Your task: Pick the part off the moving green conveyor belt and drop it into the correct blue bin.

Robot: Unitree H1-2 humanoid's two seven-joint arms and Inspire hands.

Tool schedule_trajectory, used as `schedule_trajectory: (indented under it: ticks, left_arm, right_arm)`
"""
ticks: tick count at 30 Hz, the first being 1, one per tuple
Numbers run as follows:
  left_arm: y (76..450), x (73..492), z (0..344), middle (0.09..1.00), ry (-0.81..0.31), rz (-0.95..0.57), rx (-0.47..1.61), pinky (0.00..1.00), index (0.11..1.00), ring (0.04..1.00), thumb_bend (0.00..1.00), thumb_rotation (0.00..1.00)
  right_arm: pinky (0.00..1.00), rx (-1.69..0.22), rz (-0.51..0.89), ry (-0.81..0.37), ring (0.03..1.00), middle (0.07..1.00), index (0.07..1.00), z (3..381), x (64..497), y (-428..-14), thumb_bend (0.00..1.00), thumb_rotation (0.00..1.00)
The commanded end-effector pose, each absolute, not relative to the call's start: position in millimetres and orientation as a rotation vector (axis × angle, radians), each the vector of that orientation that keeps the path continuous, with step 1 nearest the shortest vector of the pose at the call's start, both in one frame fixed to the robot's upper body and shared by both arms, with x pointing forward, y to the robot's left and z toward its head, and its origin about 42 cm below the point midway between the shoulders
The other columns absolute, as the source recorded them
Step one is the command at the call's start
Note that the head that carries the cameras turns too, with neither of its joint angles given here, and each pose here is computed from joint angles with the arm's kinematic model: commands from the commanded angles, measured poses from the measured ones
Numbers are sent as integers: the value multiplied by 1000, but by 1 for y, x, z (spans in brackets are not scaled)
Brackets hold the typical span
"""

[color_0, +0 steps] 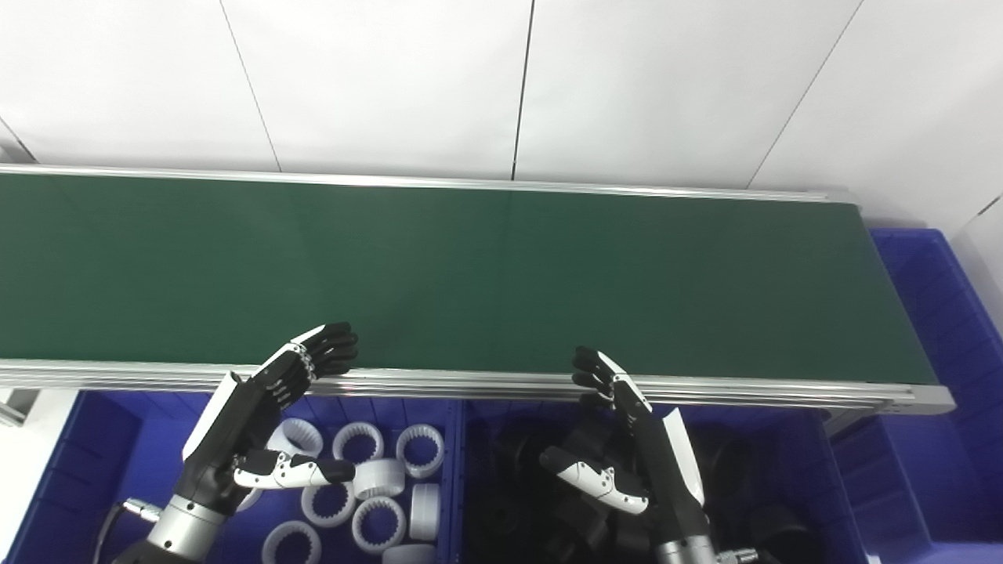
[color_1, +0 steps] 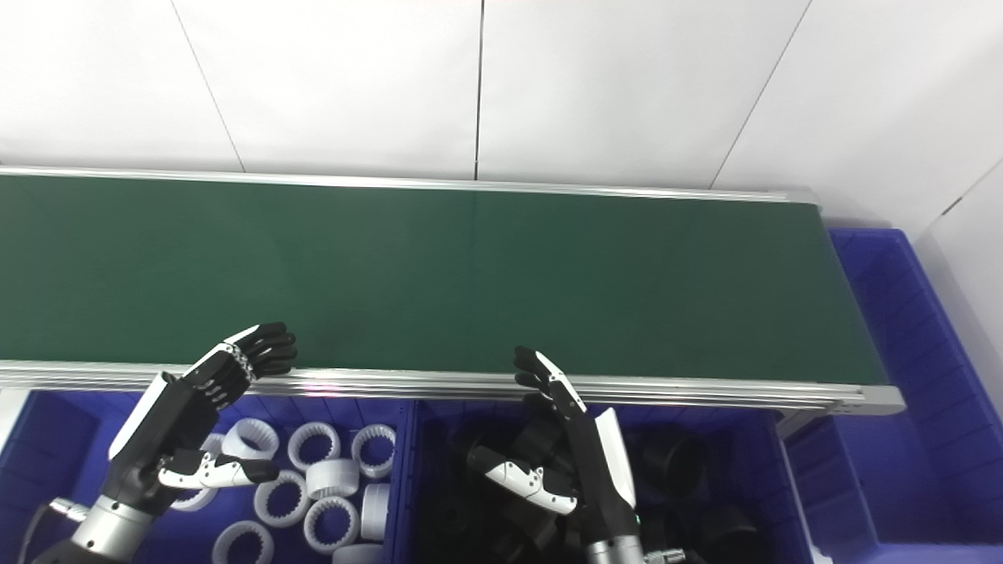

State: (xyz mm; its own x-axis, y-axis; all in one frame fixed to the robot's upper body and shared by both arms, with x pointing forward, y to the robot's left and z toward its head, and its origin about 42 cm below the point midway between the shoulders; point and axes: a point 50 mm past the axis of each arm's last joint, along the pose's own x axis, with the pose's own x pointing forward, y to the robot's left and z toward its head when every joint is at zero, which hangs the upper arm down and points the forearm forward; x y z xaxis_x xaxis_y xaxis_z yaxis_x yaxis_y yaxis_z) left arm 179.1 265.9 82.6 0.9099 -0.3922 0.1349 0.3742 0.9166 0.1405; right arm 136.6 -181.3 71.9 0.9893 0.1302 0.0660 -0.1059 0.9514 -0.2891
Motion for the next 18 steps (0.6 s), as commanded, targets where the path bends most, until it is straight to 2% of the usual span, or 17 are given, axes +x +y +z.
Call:
schedule_trajectory:
  ticks: [1, 18]
  left_arm:
    - [269, 186, 91, 845, -233, -393, 122, 778, 853, 814, 959, 293]
    - [267, 188, 94, 838, -263, -403, 126, 754, 848, 795, 926, 244]
  right_arm:
    - [721, -275, 109, -127, 803, 850, 869, 80, 140, -177, 731, 516]
    - [721, -278, 115, -122, 803, 851, 869, 82, 140, -177, 725, 502]
